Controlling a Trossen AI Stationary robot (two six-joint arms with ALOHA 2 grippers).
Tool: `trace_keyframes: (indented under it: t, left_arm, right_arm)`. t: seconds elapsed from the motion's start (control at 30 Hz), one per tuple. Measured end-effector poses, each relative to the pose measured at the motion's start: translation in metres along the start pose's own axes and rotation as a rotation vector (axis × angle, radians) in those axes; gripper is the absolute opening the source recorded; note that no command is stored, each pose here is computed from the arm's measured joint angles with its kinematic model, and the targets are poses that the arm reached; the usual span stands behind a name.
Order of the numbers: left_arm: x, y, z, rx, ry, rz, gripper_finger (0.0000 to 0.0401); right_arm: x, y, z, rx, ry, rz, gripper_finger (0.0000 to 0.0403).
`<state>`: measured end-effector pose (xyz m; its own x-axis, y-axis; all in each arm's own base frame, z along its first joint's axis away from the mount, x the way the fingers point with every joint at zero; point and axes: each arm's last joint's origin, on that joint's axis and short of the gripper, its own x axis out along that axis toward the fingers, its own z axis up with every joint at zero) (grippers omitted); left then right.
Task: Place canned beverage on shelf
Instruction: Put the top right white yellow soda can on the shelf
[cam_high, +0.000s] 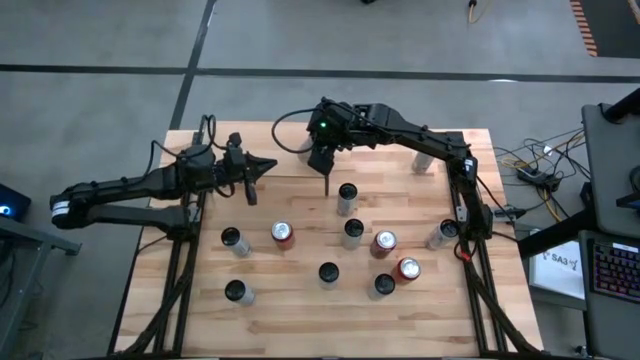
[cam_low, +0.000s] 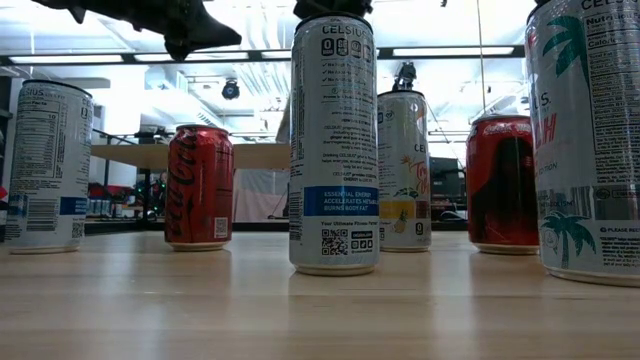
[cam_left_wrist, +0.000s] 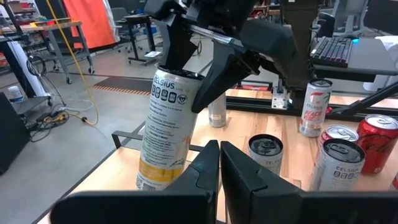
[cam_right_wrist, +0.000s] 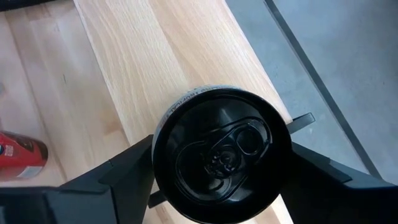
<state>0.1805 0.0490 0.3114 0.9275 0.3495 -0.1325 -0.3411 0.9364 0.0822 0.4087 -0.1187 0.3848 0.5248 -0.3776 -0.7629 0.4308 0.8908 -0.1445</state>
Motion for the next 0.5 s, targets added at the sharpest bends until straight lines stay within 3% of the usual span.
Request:
trace_keyframes:
  t: [0.5]
  left_arm:
    - [0.0078,-0.0012,-0.0048,0.005,0.034,-0.002,0.0000]
  right_arm:
    - [0.0001,0.0001,0.0012,-0.001,-0.013,0.001,0.0281]
